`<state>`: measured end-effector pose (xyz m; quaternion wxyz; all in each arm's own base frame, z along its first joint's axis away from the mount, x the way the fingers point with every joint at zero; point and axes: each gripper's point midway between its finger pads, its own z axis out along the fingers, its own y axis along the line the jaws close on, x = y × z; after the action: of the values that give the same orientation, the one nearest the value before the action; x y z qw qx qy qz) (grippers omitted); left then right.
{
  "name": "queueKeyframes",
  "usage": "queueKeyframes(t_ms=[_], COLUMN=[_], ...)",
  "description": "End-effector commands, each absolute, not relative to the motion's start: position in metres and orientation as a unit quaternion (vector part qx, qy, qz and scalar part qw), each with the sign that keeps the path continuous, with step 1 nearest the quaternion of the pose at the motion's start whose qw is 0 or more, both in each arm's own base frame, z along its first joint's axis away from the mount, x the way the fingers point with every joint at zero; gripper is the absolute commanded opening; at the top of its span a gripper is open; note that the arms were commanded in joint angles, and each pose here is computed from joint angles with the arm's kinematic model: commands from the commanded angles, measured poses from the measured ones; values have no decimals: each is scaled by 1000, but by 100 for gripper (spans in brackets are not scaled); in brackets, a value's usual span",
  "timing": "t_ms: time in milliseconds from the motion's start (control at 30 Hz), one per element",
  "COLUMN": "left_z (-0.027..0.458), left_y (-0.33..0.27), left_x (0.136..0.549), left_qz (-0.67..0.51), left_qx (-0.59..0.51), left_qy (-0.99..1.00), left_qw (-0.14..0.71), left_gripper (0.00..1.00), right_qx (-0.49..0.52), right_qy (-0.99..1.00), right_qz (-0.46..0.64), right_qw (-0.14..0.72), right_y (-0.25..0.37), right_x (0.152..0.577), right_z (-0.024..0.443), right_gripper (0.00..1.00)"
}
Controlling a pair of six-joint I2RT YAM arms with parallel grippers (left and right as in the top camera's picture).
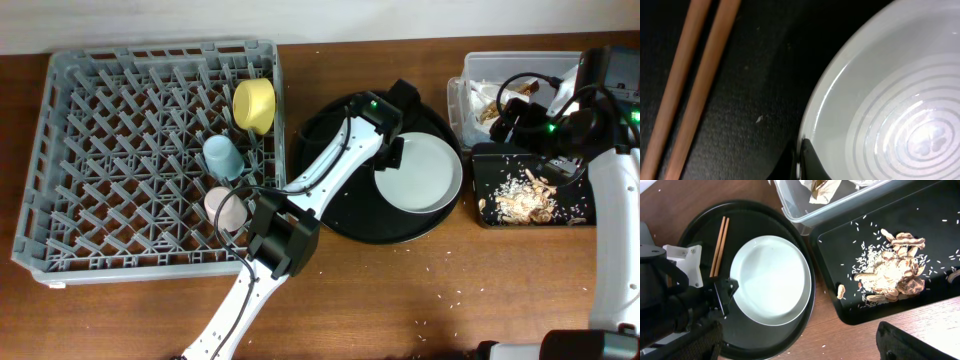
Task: Sort waste into correct bins and load items into the dishwasher rack
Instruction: 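Grasp the white plate rim with the left gripper and lift, then insert the white plate upright into the rack with left gripper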
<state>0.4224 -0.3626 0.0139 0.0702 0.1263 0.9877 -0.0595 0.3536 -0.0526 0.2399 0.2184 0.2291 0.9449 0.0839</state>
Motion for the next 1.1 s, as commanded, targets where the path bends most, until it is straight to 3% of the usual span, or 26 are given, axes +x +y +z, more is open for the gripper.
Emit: queueKeyframes(t_ms=[0, 200, 300, 433, 533, 733, 933, 1067], left_z=[12, 141, 257, 317, 322, 282, 231, 225], left_y=[-354, -308, -199, -91, -35, 43, 63, 75], left_x=[418, 462, 492, 508, 513, 534, 550, 553], left_qz=[-47, -57, 6, 174, 265, 309, 362, 404], left_qx=[128, 112, 44, 15, 9, -21, -38, -58], left_qy=[989, 976, 954, 914, 900, 903, 889, 869], left_qw=[56, 176, 298, 366, 347, 297, 277, 280], left_gripper=[1, 1, 1, 1, 1, 1, 1, 1], right_qx=[236, 236, 236, 236, 236, 236, 236, 236], right_qy=[944, 944, 944, 944, 944, 944, 944, 944], right_qz=[78, 78, 78, 78, 78, 78, 78, 78], right_qw=[216, 216, 216, 216, 216, 216, 216, 216], right_y=[-56, -56, -56, -56, -56, -56, -56, -56], right_x=[353, 353, 353, 353, 353, 353, 353, 353], right_z=[238, 238, 238, 238, 238, 238, 238, 238], right_gripper=[98, 98, 98, 99, 98, 99, 98, 98])
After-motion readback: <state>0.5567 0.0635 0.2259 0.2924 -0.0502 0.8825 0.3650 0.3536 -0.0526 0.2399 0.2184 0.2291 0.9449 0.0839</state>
